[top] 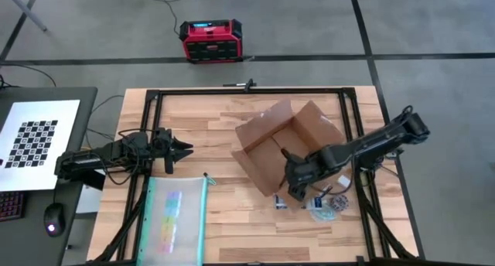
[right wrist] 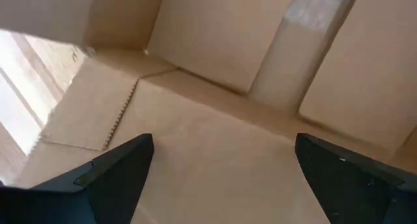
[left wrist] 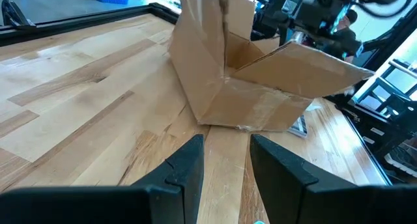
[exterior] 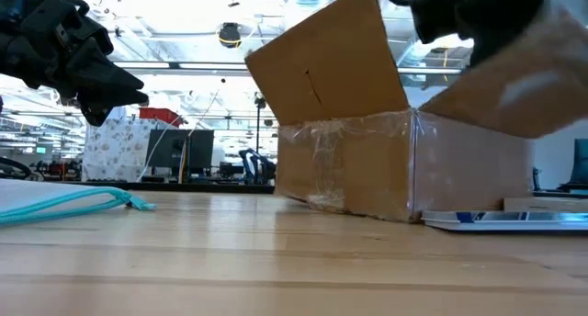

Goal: Unpack boxes
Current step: Put the white pencil box into the transparent zip bag

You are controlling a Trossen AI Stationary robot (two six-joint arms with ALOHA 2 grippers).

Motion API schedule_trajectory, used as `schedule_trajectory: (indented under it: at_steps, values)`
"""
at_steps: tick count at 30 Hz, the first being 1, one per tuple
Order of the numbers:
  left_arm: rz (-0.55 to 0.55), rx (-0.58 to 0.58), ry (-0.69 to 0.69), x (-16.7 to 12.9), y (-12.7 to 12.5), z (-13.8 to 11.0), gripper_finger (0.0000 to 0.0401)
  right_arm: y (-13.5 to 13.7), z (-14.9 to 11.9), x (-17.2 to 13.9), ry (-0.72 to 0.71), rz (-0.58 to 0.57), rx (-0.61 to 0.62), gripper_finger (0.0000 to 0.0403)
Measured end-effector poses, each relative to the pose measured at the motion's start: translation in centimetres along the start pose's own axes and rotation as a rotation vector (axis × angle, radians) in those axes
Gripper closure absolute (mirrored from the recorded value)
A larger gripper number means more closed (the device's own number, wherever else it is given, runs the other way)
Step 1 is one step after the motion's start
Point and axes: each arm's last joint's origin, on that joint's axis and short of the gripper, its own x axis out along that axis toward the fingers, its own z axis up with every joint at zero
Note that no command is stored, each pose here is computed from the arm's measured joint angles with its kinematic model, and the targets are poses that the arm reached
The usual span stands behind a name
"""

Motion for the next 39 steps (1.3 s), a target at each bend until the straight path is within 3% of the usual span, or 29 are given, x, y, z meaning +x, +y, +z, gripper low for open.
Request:
schedule_trajectory:
  at_steps: [8,15,21,25,34,39]
  values:
    - [-0.001,0.0,-0.001,0.0,0.0,0.0,0.0292,0.6,-0.3,1.2,0.037,-0.031,0.056,0.0035]
    - [0.0,0.0,0.0,0.0,0.0,0.0,0.0292,-0.9,3.6,1.7,-0.076,0.061,0.075,0.0035]
    - [0.0,0.0,0.0,0.0,0.0,0.0,0.0292,-3.3,8.2,1.4,-0.266,0.138,0.027,0.0035]
    - [0.0,0.0,0.0,0.0,0.0,0.0,0.0292,-5.1,9.9,1.1,-0.305,0.159,0.008,0.0035]
    - [0.0,0.0,0.001,0.0,0.0,0.0,0.0292,-5.1,11.0,-2.5,-0.38,0.206,-0.145,0.0035]
    - [-0.001,0.0,-0.002,0.0,0.0,0.0,0.0292,-4.9,10.9,-2.8,-0.392,0.202,-0.205,0.0035]
